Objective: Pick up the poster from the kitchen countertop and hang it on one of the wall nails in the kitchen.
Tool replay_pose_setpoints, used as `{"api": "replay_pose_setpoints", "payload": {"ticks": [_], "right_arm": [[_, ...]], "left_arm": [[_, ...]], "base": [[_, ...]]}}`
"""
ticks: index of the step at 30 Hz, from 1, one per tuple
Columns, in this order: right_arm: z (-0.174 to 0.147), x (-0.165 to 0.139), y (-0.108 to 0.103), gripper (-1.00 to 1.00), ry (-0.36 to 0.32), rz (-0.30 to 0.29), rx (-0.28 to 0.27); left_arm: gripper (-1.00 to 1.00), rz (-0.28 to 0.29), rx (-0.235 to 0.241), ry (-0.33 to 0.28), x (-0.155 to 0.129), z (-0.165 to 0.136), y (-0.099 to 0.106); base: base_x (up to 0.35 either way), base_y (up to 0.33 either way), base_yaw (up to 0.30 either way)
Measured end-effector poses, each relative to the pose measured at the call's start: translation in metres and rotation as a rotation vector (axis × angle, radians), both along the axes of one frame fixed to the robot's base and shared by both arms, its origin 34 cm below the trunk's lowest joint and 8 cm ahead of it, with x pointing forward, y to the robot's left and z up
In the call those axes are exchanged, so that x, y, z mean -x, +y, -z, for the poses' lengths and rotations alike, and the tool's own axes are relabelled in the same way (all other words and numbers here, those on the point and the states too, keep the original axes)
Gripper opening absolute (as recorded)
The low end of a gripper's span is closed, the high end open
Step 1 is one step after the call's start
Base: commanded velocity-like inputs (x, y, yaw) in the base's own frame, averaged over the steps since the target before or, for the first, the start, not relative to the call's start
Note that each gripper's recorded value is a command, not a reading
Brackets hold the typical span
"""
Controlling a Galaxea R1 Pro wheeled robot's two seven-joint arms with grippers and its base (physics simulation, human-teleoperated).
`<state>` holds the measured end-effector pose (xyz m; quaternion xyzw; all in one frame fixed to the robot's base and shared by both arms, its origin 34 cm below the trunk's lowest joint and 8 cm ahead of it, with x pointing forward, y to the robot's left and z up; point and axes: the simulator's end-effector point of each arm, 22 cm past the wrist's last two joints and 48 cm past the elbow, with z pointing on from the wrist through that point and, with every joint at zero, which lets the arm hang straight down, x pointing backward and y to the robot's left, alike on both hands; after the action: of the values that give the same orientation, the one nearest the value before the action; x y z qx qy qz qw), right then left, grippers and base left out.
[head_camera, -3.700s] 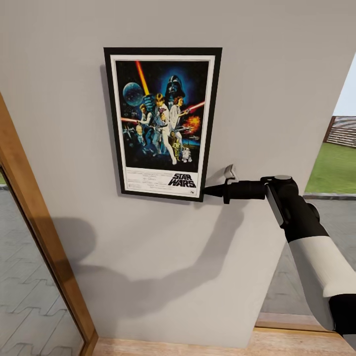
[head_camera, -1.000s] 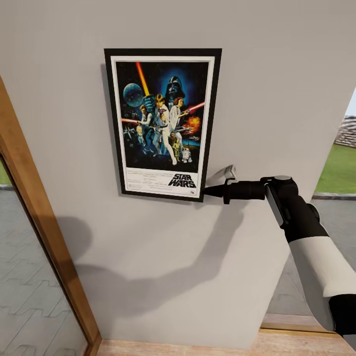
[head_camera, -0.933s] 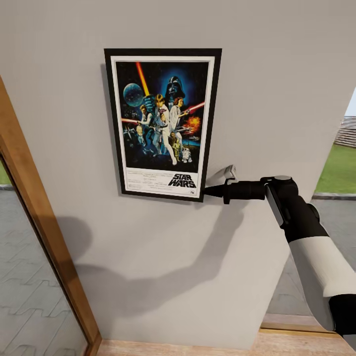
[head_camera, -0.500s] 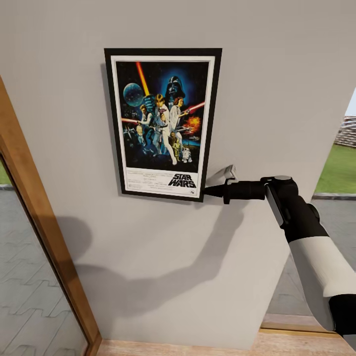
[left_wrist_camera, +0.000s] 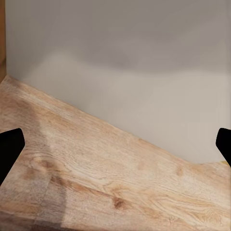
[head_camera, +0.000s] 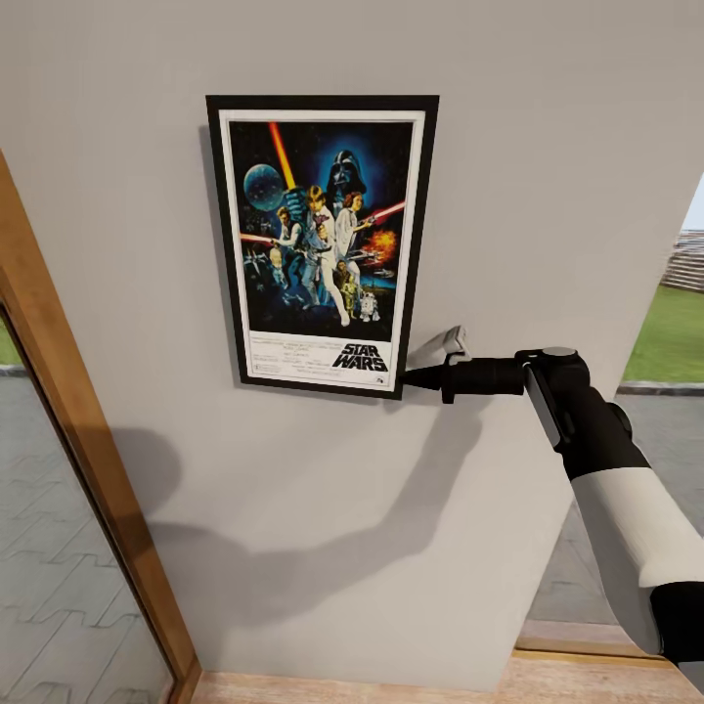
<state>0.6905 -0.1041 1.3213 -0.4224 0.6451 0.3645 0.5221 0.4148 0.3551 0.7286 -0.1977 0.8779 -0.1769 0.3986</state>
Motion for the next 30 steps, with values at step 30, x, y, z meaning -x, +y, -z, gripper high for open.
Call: {"api": "replay_pose_setpoints", "payload": {"ticks": [30], "right_arm": [[0.0, 0.0, 0.0, -1.0, 0.001, 0.0, 0.0]], "left_arm": [[1.0, 0.0, 0.0, 0.0, 0.0, 0.0, 0.0]], "base": [[0.019, 0.0, 0.0]]}}
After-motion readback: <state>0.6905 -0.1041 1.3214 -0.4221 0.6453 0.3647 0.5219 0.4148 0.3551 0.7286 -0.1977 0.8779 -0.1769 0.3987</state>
